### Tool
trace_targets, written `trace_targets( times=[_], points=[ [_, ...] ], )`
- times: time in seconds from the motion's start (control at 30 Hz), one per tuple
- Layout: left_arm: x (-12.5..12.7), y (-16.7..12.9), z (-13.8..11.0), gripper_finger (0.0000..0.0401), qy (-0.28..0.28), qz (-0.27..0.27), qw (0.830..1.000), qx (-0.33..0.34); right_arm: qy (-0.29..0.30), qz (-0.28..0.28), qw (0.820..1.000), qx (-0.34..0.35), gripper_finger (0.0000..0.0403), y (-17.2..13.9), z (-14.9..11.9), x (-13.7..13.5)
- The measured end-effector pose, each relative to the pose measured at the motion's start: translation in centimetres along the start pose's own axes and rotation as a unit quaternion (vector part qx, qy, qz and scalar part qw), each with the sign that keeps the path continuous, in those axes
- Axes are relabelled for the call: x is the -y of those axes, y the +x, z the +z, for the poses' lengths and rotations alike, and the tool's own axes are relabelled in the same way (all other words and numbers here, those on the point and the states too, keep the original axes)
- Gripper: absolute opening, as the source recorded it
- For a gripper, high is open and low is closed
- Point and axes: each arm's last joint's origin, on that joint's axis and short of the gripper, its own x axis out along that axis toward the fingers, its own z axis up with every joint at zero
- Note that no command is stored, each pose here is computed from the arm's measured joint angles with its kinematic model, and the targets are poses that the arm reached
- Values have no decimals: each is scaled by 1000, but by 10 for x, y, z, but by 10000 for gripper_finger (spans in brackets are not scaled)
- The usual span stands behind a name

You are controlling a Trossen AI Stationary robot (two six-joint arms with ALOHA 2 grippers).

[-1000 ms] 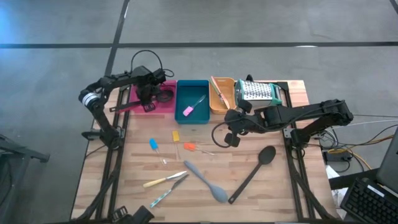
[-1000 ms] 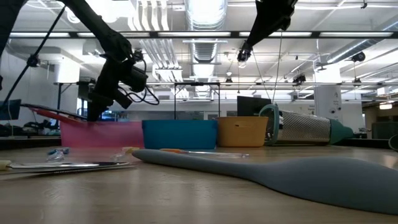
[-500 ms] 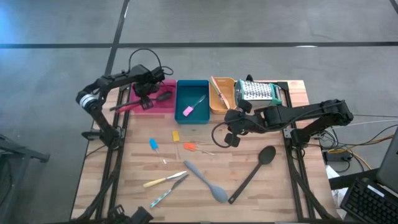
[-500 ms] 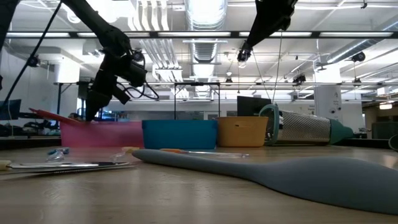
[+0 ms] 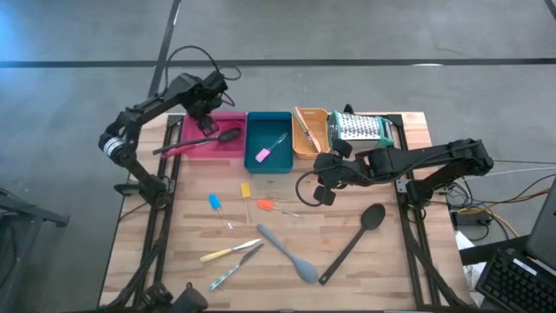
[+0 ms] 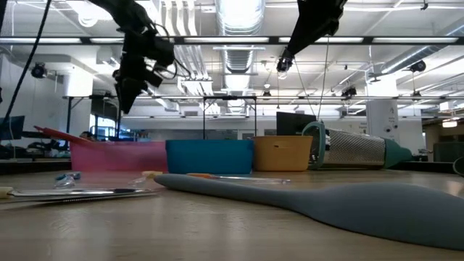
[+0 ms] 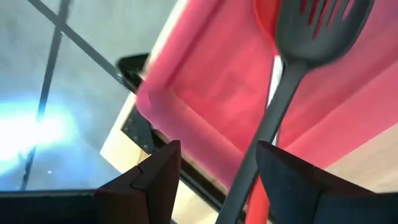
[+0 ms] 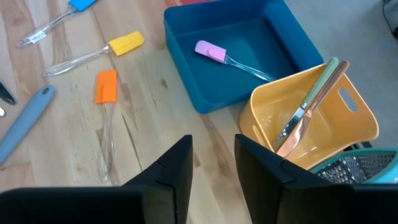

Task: Pick & Place Kitchen Items
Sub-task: Put the blue spatula into the blue bin

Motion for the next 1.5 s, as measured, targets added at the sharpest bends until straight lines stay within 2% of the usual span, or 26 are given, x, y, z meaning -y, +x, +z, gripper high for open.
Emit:
trace_targets(
  times=[0.3,0.53,0.7,0.87,1.2,1.5],
  points=[
    [2,-39,-6,213,-68,-31,990,121,0,0,1000,0,129,0,0,0],
    [19,-60,-16,213,-63,-55,975,204,0,0,1000,0,139,0,0,0],
    [33,-68,-26,213,-55,-66,970,229,0,0,1000,0,140,0,0,0],
    [48,-70,-33,213,-47,-78,963,254,0,0,1000,0,125,0,0,0],
    [76,-63,-37,213,-37,-103,959,261,0,0,1000,0,86,0,0,0],
    [116,-50,-41,213,-1,-131,940,315,0,1,1000,0,56,0,0,0]
  ],
)
